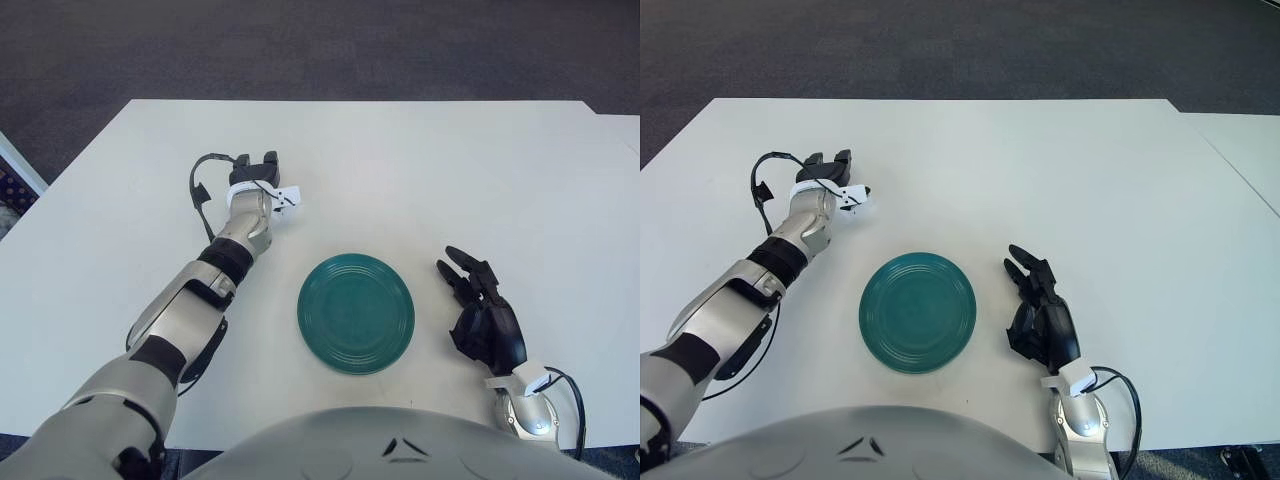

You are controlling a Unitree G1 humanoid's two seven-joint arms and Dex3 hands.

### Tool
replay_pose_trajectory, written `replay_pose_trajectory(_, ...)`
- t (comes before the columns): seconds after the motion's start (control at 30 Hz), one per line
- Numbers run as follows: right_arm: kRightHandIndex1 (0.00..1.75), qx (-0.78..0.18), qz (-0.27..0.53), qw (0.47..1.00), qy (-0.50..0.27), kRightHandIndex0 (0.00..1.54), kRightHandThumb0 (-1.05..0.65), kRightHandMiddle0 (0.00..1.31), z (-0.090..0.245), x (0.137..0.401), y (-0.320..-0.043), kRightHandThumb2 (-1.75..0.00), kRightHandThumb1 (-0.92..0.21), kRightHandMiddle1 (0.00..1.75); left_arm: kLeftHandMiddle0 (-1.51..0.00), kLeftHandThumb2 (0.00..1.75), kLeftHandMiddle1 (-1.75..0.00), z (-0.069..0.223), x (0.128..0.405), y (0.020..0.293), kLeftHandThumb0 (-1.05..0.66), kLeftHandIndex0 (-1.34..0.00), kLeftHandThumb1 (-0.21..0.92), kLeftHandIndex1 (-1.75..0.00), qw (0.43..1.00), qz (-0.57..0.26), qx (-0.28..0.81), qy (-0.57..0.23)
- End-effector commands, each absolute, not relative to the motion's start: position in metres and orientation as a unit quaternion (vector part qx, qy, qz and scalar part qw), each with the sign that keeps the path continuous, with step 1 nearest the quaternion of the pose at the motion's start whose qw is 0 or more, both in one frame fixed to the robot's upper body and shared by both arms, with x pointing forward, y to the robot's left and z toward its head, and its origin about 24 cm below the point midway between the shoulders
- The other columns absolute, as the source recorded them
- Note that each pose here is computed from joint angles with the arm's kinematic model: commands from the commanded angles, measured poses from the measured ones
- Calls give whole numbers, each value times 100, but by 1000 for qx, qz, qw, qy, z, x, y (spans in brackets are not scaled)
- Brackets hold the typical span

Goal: Put the charger into the plate.

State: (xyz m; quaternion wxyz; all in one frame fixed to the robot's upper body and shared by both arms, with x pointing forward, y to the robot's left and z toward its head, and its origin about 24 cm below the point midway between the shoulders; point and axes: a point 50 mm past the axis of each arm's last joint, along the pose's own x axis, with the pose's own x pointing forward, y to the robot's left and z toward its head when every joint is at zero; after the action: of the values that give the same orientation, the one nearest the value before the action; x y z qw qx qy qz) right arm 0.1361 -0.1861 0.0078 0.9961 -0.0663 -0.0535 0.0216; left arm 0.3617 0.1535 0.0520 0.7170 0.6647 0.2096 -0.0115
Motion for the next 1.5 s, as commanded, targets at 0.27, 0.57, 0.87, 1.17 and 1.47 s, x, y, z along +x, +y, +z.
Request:
replay_pose_trajectory(0.27, 2, -95, 20, 995, -18, 41, -105, 5, -5, 131, -182, -117, -92, 66, -1, 84, 0, 66, 371, 151, -105, 0, 92, 0, 714, -12, 668, 209)
replay_pose_trajectory(0.57, 1, -85, 31, 996, -16, 41, -103, 4, -3, 133, -181, -118, -92, 65, -1, 86, 0, 66, 372, 149, -105, 0, 92, 0, 711, -17, 668, 220)
replay_pose_trajectory(0.87, 3, -120, 16, 992, -26, 46, -103, 9, -4, 129, -186, -120, -92, 67, -1, 86, 0, 63, 370, 147, -105, 0, 92, 0, 709, -23, 665, 236)
replay_pose_trajectory(1.17, 3, -152, 9, 988, -28, 49, -105, 13, -2, 129, -184, -122, -92, 68, 0, 86, 0, 57, 368, 144, -105, -1, 92, -1, 715, -28, 653, 248)
replay_pose_trajectory(1.47, 2, -99, 9, 995, -14, 49, -105, 15, -3, 127, -184, -121, -92, 68, 0, 89, 0, 61, 354, 132, -105, -5, 92, -3, 712, -54, 652, 256)
